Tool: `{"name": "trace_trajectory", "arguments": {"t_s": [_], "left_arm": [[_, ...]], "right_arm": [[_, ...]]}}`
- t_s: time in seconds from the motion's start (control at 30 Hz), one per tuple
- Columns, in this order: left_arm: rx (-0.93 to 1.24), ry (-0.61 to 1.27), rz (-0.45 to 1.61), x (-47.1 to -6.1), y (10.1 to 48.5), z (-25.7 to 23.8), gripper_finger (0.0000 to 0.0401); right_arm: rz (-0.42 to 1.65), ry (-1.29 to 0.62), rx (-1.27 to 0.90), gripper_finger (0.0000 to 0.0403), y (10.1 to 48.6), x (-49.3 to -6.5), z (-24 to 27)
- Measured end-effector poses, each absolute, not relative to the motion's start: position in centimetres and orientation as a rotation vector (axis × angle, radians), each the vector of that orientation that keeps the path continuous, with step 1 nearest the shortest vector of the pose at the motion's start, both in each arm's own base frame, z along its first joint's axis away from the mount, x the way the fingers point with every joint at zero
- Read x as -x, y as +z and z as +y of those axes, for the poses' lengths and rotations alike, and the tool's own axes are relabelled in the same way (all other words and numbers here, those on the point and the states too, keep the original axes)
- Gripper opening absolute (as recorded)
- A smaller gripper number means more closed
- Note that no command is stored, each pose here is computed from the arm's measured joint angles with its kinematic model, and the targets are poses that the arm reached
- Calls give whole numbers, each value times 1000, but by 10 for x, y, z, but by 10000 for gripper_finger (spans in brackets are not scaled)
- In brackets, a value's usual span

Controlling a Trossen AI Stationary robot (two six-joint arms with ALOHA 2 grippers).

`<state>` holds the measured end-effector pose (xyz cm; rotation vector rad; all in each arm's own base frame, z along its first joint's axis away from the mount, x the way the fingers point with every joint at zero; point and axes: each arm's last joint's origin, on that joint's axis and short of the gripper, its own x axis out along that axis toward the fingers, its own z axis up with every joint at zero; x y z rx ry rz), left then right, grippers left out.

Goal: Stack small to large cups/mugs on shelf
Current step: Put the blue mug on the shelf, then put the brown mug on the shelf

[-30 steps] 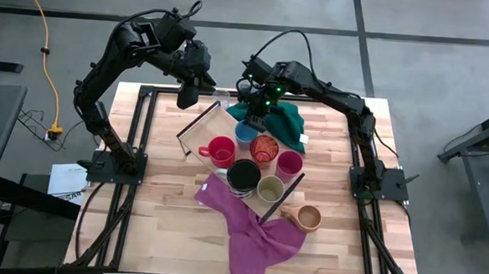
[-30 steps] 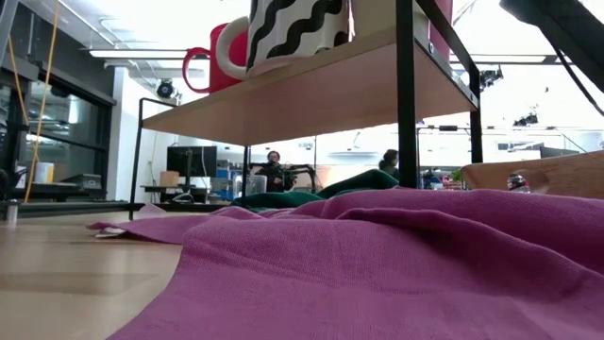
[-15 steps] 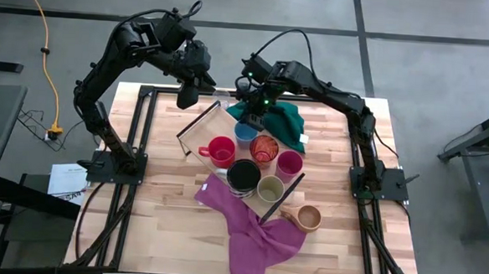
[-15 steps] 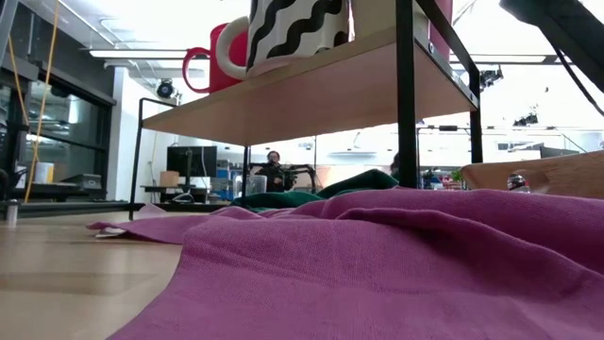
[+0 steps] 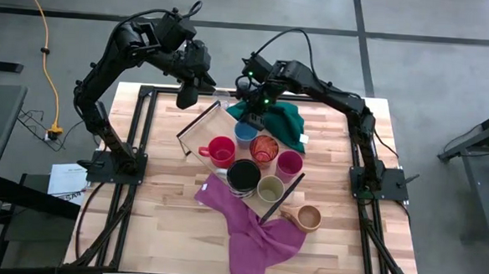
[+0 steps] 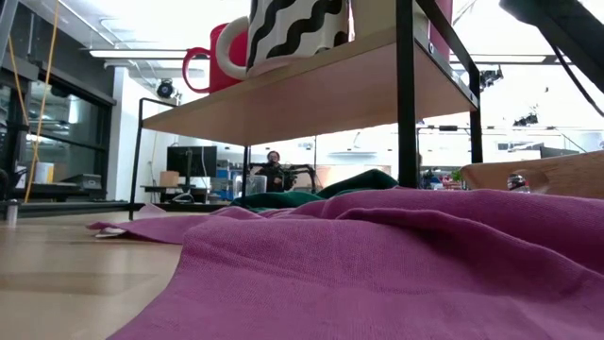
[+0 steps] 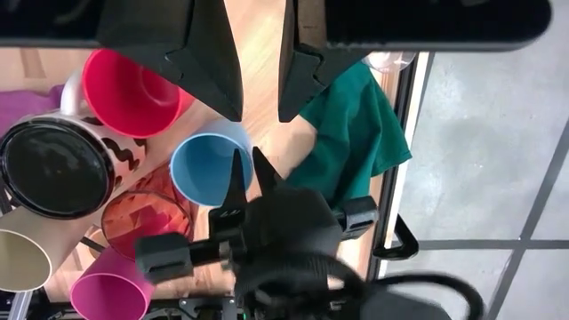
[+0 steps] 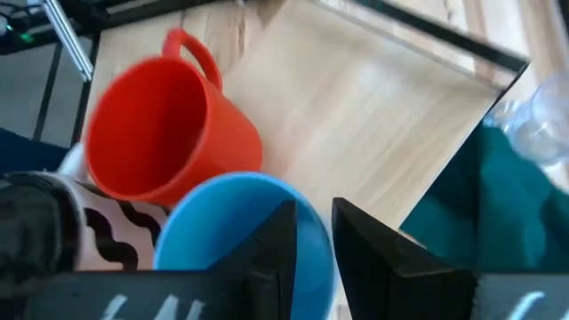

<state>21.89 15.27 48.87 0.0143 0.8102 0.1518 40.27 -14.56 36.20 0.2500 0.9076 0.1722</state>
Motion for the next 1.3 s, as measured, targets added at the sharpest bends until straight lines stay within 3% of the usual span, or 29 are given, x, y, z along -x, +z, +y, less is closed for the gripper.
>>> {"name": "trace_trajectory", "arguments": {"t_s": [0.23, 0.5, 0.77, 0.9, 1.3], "left_arm": [[-42, 132, 795, -220, 490, 153, 65], [-131, -7, 523, -218, 514, 147, 65], [-247, 134, 325, -154, 556, 124, 65], [-319, 201, 269, -120, 569, 101, 65], [-366, 378, -7, -67, 541, 59, 65]], "right_arm": [[822, 166, -208, 67, 382, -401, -145], [588, 81, -158, 67, 438, -369, -155], [328, -49, -117, 67, 515, -289, -153], [267, -85, -80, 67, 537, -260, -143], [42, -61, 72, 67, 585, -193, -102]]}}
